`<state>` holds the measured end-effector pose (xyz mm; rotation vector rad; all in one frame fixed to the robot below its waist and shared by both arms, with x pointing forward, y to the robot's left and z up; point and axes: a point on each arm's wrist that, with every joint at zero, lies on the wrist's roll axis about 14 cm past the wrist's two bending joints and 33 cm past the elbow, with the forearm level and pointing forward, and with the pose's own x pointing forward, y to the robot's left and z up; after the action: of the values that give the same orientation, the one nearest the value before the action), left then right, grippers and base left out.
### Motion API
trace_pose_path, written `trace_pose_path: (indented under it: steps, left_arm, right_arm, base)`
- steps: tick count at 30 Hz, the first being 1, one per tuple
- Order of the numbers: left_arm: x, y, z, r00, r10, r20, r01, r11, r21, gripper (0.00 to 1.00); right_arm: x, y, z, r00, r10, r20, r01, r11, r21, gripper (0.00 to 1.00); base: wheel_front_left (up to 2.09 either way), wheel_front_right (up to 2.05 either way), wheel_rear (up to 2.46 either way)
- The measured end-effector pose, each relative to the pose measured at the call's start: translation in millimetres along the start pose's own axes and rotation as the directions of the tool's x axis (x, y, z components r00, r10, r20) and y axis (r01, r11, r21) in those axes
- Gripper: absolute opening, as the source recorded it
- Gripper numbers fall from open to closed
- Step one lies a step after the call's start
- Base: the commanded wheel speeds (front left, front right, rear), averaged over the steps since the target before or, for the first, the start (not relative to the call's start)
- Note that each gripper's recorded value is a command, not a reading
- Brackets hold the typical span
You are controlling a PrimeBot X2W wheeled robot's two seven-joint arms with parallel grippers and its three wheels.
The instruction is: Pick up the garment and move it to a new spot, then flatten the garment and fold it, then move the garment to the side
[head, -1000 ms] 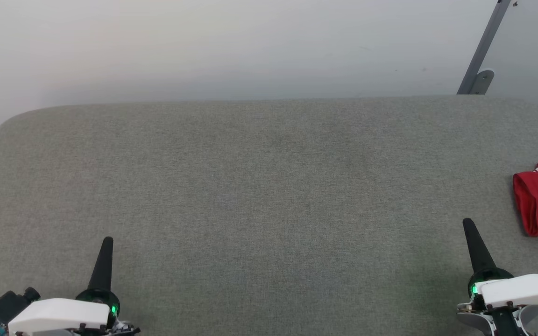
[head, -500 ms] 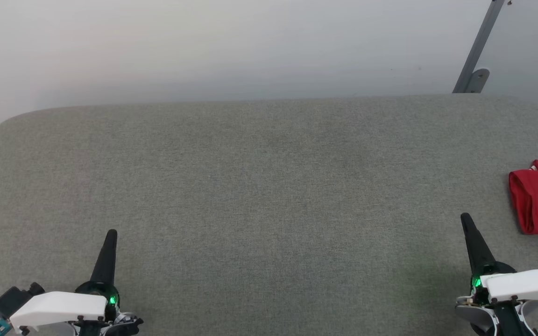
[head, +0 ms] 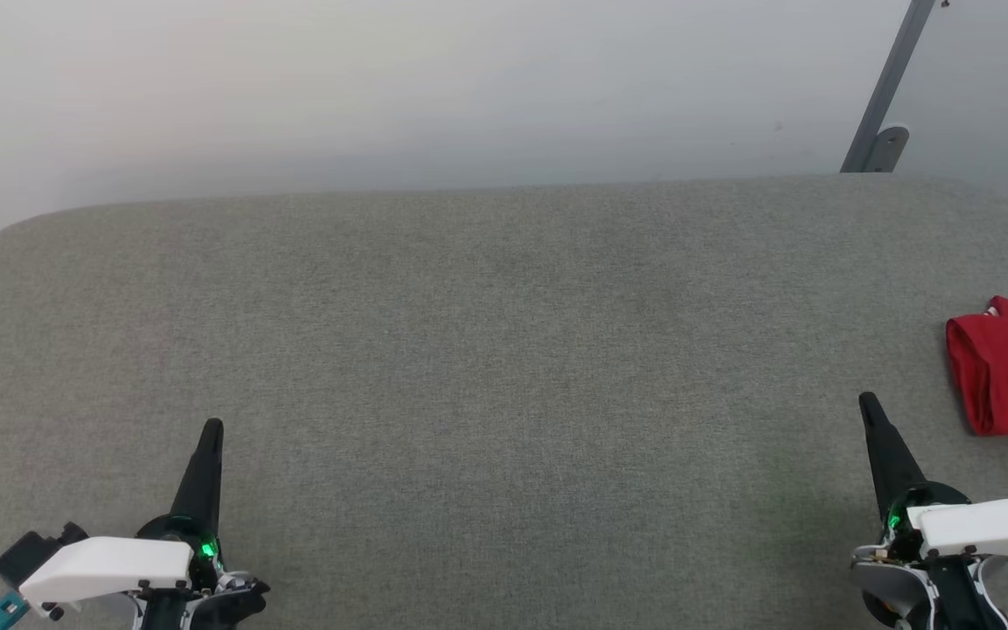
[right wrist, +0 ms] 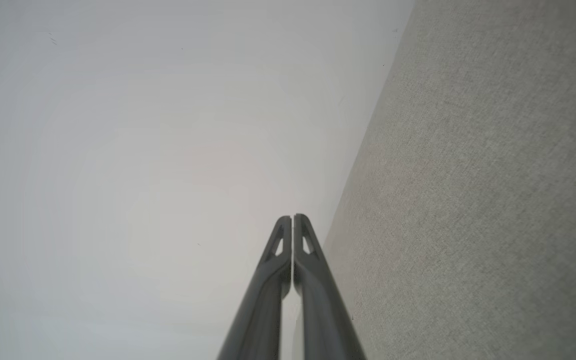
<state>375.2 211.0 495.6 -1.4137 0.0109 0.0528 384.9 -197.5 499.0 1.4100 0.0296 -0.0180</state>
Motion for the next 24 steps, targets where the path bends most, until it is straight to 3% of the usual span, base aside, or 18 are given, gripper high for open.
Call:
trace_pose_path:
  steps: [24]
  left_arm:
    - [11.2,-10.2,-9.8,0.999,-0.033,-0.026,0.028,0.988,-0.154,0.00]
  right_arm:
    - [2.5,5.0,4.2,1.000,0.021,0.011,-0.023,0.988,0.155,0.00]
  base:
    - [0.00,0.00,0.00]
